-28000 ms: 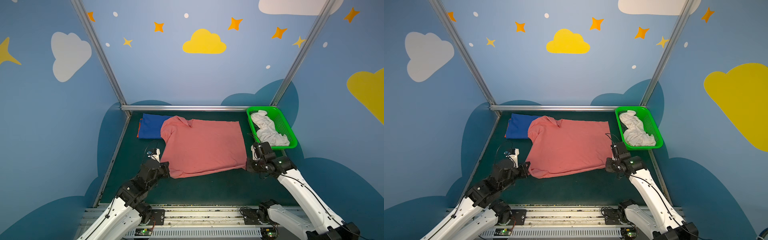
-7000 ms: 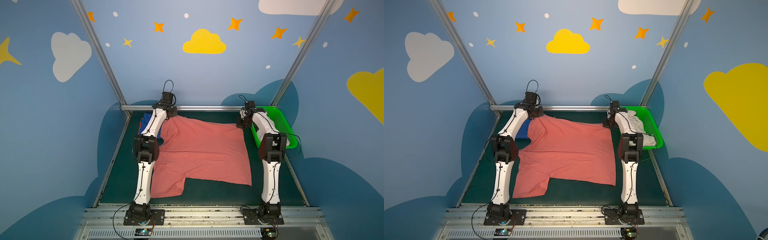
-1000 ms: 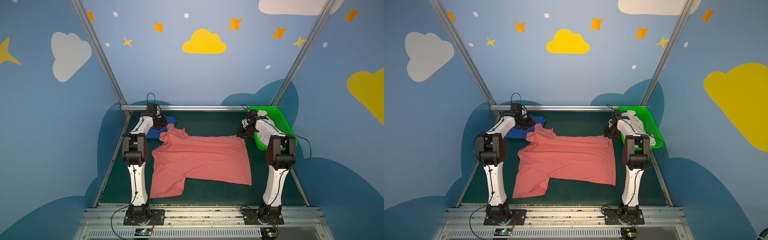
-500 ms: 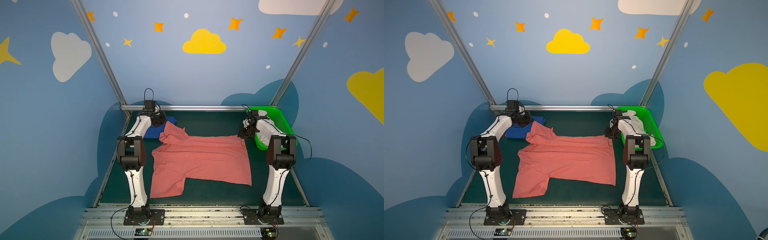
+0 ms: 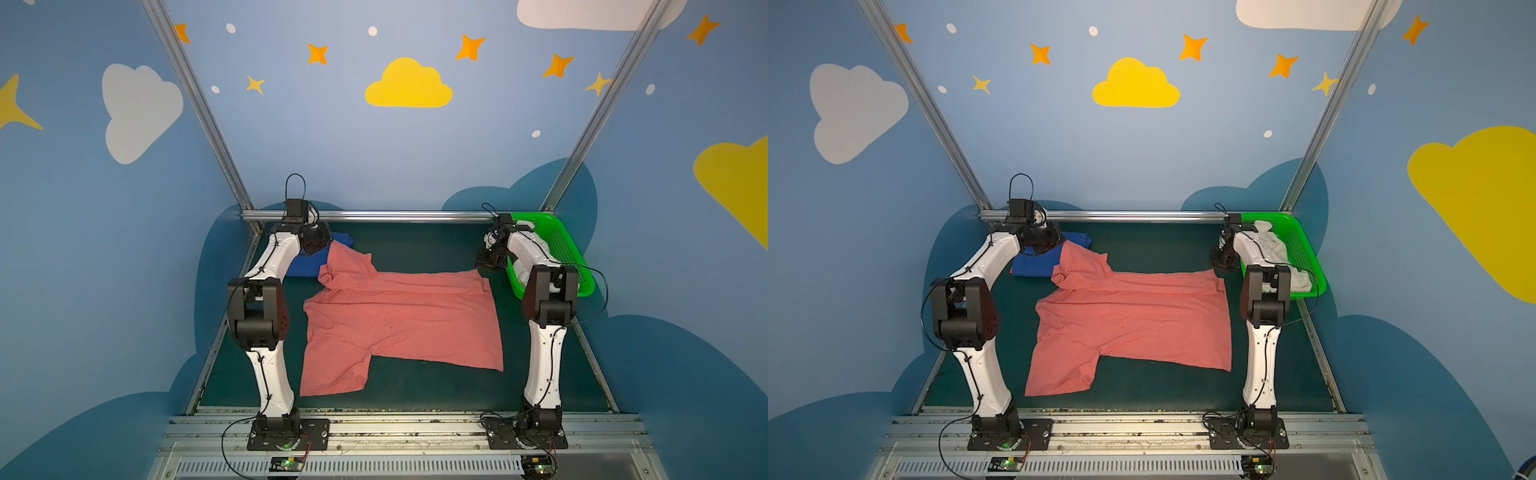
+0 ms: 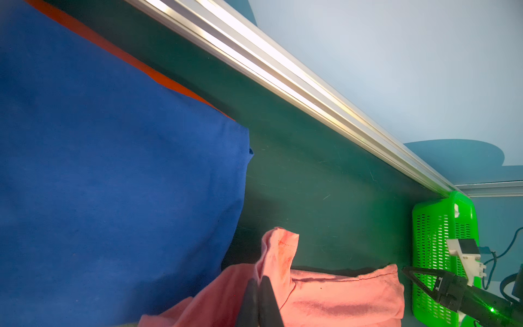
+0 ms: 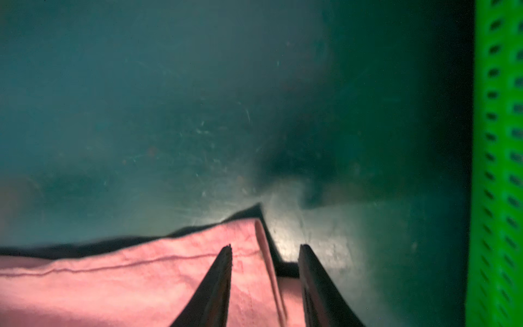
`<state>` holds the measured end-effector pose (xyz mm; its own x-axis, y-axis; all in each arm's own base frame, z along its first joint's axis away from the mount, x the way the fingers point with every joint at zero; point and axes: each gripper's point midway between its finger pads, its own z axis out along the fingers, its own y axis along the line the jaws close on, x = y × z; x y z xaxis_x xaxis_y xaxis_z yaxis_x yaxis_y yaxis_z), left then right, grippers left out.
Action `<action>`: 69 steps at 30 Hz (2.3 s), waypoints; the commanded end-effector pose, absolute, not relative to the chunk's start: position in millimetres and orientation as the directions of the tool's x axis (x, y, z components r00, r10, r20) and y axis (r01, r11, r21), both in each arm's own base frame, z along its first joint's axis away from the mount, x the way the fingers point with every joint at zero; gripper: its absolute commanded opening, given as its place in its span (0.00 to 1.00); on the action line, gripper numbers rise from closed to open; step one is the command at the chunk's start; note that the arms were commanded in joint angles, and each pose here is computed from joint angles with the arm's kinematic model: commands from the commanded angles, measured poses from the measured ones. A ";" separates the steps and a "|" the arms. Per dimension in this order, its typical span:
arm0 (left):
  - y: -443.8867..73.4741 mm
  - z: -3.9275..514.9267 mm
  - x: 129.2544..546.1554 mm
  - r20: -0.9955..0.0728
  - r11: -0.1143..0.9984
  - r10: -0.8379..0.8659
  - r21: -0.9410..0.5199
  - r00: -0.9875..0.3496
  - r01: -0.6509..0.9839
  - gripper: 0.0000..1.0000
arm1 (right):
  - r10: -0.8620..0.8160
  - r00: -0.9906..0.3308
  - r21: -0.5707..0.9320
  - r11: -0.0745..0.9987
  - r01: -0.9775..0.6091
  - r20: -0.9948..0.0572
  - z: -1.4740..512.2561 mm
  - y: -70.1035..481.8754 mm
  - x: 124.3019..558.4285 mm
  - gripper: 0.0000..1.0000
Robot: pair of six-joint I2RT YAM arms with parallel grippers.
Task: Fold and stack the t-shirts
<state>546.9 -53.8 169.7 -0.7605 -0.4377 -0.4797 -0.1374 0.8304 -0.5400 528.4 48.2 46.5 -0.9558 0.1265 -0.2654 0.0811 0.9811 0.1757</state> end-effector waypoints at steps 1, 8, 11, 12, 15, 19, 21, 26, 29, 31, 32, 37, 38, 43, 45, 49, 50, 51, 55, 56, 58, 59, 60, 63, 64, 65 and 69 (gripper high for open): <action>-51.8 184.1 542.4 -0.510 0.844 -0.422 -0.523 -0.749 -0.119 0.05 | 0.115 -0.970 0.188 0.979 0.075 -0.214 39.4 50.2 523.6 0.41; -49.8 187.1 542.9 -0.519 0.849 -0.422 -0.515 -0.743 -0.123 0.05 | 0.110 -0.977 0.212 0.975 0.070 -0.184 30.2 55.9 523.4 0.41; -48.3 188.1 543.3 -0.522 0.850 -0.423 -0.513 -0.740 -0.124 0.05 | 0.106 -0.979 0.222 0.973 0.066 -0.175 27.2 58.7 522.5 0.40; -48.7 189.0 543.1 -0.523 0.850 -0.422 -0.513 -0.740 -0.123 0.05 | 0.105 -0.979 0.225 0.972 0.064 -0.173 26.7 59.3 522.1 0.38; -47.5 188.9 543.1 -0.523 0.851 -0.423 -0.510 -0.740 -0.127 0.05 | 0.101 -0.982 0.234 0.970 0.061 -0.161 23.6 62.2 521.1 0.31; -47.0 188.4 542.5 -0.521 0.852 -0.423 -0.507 -0.741 -0.131 0.05 | 0.100 -0.984 0.249 0.967 0.060 -0.150 21.3 66.0 519.4 0.21; -46.8 189.3 542.8 -0.523 0.855 -0.420 -0.503 -0.742 -0.130 0.05 | 0.100 -0.983 0.250 0.966 0.060 -0.151 22.3 66.5 519.2 0.17; -45.8 194.9 544.4 -0.531 0.856 -0.417 -0.501 -0.738 -0.123 0.05 | 0.098 -0.979 0.248 0.967 0.051 -0.179 32.7 66.3 522.7 0.03; -45.9 197.9 545.0 -0.536 0.857 -0.415 -0.501 -0.735 -0.119 0.05 | 0.095 -0.975 0.247 0.968 0.043 -0.202 42.5 65.3 524.9 0.00; -46.2 200.2 545.0 -0.540 0.859 -0.412 -0.499 -0.734 -0.114 0.05 | 0.093 -0.971 0.246 0.968 0.037 -0.222 50.2 65.1 526.0 0.00; -46.2 201.6 544.6 -0.543 0.860 -0.409 -0.498 -0.733 -0.111 0.05 | 0.093 -0.968 0.246 0.969 0.034 -0.233 54.9 64.8 526.3 0.00; -47.4 212.1 542.5 -0.565 0.863 -0.396 -0.498 -0.724 -0.083 0.05 | 0.095 -0.947 0.249 0.968 0.016 -0.307 80.7 64.7 526.7 0.00; -48.6 214.7 541.8 -0.569 0.863 -0.392 -0.500 -0.723 -0.074 0.05 | 0.097 -0.942 0.247 0.969 0.016 -0.322 86.4 63.6 526.5 0.00; -50.0 223.0 534.5 -0.590 0.868 -0.373 -0.495 -0.716 -0.045 0.05 | 0.099 -0.915 0.244 0.970 0.000 -0.392 113.9 62.1 519.7 0.00; -50.8 227.3 530.1 -0.600 0.866 -0.370 -0.499 -0.710 -0.030 0.05 | 0.098 -0.910 0.243 0.970 -0.003 -0.404 120.5 61.3 514.3 0.00; -53.0 228.7 517.8 -0.607 0.863 -0.366 -0.504 -0.705 -0.014 0.05 | 0.097 -0.912 0.247 0.969 -0.006 -0.399 125.1 62.1 495.6 0.00; -53.6 228.5 514.5 -0.608 0.863 -0.366 -0.506 -0.705 -0.011 0.05 | 0.097 -0.912 0.247 0.969 -0.005 -0.398 124.9 62.4 490.7 0.00; -53.7 227.8 510.6 -0.610 0.862 -0.366 -0.506 -0.703 -0.009 0.05 | 0.097 -0.913 0.247 0.969 -0.004 -0.395 123.7 62.4 485.1 0.00; -53.1 223.0 491.8 -0.616 0.865 -0.365 -0.501 -0.698 -0.010 0.05 | 0.106 -0.914 0.235 0.972 0.012 -0.393 120.0 59.6 461.0 0.00; -52.4 222.6 487.5 -0.620 0.866 -0.366 -0.499 -0.694 -0.011 0.05 | 0.109 -0.913 0.233 0.972 0.016 -0.392 118.9 58.6 455.6 0.00; -52.6 220.0 477.3 -0.621 0.865 -0.369 -0.502 -0.691 -0.010 0.05 | 0.115 -0.911 0.227 0.974 0.024 -0.396 118.3 57.0 444.2 0.00; -53.1 219.4 473.2 -0.622 0.865 -0.367 -0.502 -0.691 -0.008 0.05 | 0.118 -0.909 0.225 0.974 0.028 -0.399 118.6 56.1 439.8 0.00; -52.8 216.8 468.2 -0.620 0.867 -0.366 -0.498 -0.694 -0.011 0.05 | 0.121 -0.908 0.223 0.974 0.032 -0.401 118.4 55.4 434.6 0.00; -48.8 207.8 453.4 -0.615 0.874 -0.372 -0.484 -0.695 -0.040 0.05 | 0.134 -0.907 0.218 0.975 0.048 -0.400 115.9 53.2 419.0 0.00; -47.5 205.0 449.1 -0.615 0.875 -0.376 -0.482 -0.693 -0.047 0.05 | 0.136 -0.906 0.217 0.975 0.051 -0.401 114.5 53.1 414.3 0.00; -47.1 201.4 443.5 -0.615 0.876 -0.378 -0.480 -0.692 -0.052 0.05 | 0.141 -0.906 0.216 0.975 0.057 -0.400 112.8 52.7 408.7 0.00; -45.0 187.1 426.2 -0.609 0.875 -0.389 -0.478 -0.691 -0.072 0.05 | 0.159 -0.902 0.214 0.974 0.076 -0.401 105.8 50.7 390.8 0.00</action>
<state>428.7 -49.4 184.7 -0.7214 -0.3847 -0.5758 -0.0732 0.8691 -0.4891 393.7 52.7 102.5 -0.9198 0.1391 -0.3670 0.0589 0.9734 0.2213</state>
